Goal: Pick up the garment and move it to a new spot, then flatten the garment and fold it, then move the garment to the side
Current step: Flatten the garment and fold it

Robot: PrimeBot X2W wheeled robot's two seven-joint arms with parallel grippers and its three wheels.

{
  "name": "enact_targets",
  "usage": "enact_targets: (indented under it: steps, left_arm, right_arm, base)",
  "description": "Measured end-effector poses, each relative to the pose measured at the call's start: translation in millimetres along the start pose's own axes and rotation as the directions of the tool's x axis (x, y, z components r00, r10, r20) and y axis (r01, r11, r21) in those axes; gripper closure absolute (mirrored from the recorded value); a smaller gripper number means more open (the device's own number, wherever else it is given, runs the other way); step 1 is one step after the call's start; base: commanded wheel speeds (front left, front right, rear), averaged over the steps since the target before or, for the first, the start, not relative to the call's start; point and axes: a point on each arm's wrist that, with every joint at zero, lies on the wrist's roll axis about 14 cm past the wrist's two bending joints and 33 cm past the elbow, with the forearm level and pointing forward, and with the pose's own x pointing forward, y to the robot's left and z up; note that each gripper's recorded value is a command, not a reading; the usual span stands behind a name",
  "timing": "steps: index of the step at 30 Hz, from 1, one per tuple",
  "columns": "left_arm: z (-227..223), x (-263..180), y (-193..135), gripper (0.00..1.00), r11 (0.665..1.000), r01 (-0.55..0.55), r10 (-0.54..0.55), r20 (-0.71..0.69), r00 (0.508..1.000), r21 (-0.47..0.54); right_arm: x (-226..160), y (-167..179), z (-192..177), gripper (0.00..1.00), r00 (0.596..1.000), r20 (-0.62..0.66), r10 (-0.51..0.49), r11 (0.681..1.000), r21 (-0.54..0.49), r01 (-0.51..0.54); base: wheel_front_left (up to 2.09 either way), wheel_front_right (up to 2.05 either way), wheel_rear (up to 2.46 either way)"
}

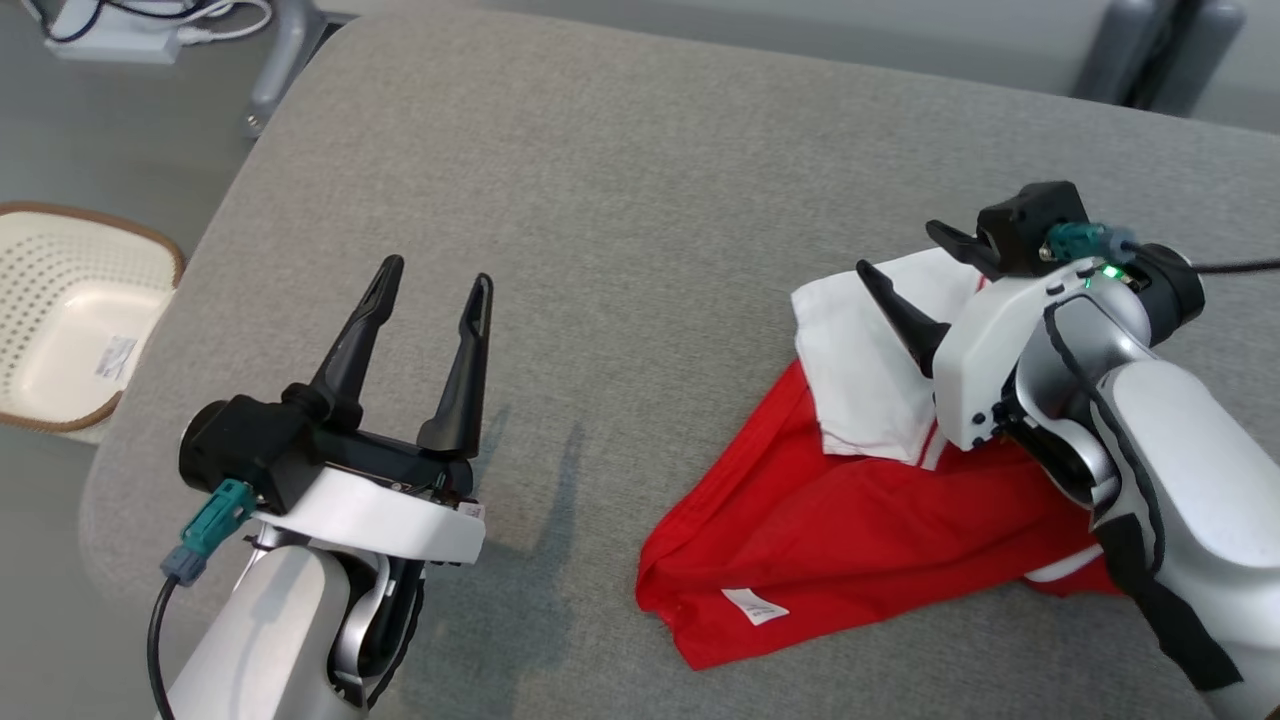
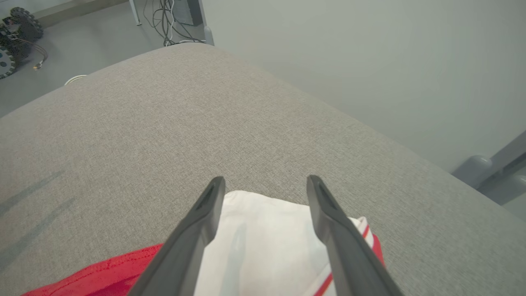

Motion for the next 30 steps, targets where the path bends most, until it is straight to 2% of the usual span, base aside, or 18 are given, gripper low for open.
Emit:
enact_targets:
  steps: [4, 9, 15, 16, 17, 18, 24, 26, 29, 30]
  left_arm:
    - [-8, -4, 10, 0.00, 0.999, -0.036, 0.036, -0.024, 0.999, 0.006]
    - [-10, -4, 19, 0.00, 0.998, -0.068, 0.068, -0.027, 0.997, 0.014]
    - [-17, -1, 18, 0.00, 0.998, -0.068, 0.068, -0.036, 0.997, 0.008]
    - [-18, -1, 18, 0.00, 0.998, -0.066, 0.066, -0.038, 0.997, 0.006]
    - [-19, 0, 17, 0.00, 0.998, -0.065, 0.065, -0.039, 0.997, 0.005]
    - [-20, 0, 18, 0.00, 0.998, -0.066, 0.066, -0.040, 0.997, 0.003]
    - [-22, 2, 17, 0.00, 0.998, -0.062, 0.062, -0.040, 0.997, 0.004]
    - [-21, 4, 15, 0.00, 0.999, -0.052, 0.052, -0.035, 0.998, 0.005]
    - [-21, 7, 13, 0.00, 0.999, -0.040, 0.041, -0.030, 0.999, 0.011]
    - [-21, 7, 13, 0.00, 0.999, -0.040, 0.041, -0.030, 0.999, 0.011]
  right_arm:
    - [28, 9, -25, 0.00, 0.988, -0.142, 0.066, 0.997, -0.032, -0.071]
    - [43, 17, -61, 0.00, 0.947, -0.298, 0.118, 0.990, -0.044, -0.137]
    - [49, 14, -73, 0.00, 0.927, -0.346, 0.143, 0.986, -0.028, -0.162]
    - [50, 14, -72, 0.33, 0.929, -0.341, 0.147, 0.986, -0.018, -0.163]
    - [52, 12, -72, 0.78, 0.931, -0.334, 0.146, 0.987, -0.015, -0.160]
    - [53, 10, -71, 1.00, 0.935, -0.324, 0.144, 0.988, -0.004, -0.154]
    - [52, 8, -62, 1.00, 0.955, -0.255, 0.150, 0.989, 0.033, -0.146]
    - [52, -1, -38, 1.00, 0.980, -0.148, 0.130, 0.991, 0.039, -0.125]
    - [47, -12, -7, 1.00, 0.995, -0.013, 0.100, 0.994, 0.049, -0.099]
    - [47, -12, -7, 1.00, 0.995, -0.013, 0.100, 0.994, 0.049, -0.099]
  base:
    - [0.00, 0.00, 0.00]
    - [0.00, 0.00, 0.00]
    - [0.00, 0.00, 0.00]
    - [0.00, 0.00, 0.00]
    - [0.00, 0.00, 0.00]
    - [0.00, 0.00, 0.00]
    - [0.00, 0.00, 0.00]
    - [0.00, 0.00, 0.00]
    - [0.00, 0.00, 0.00]
    - [0.00, 0.00, 0.00]
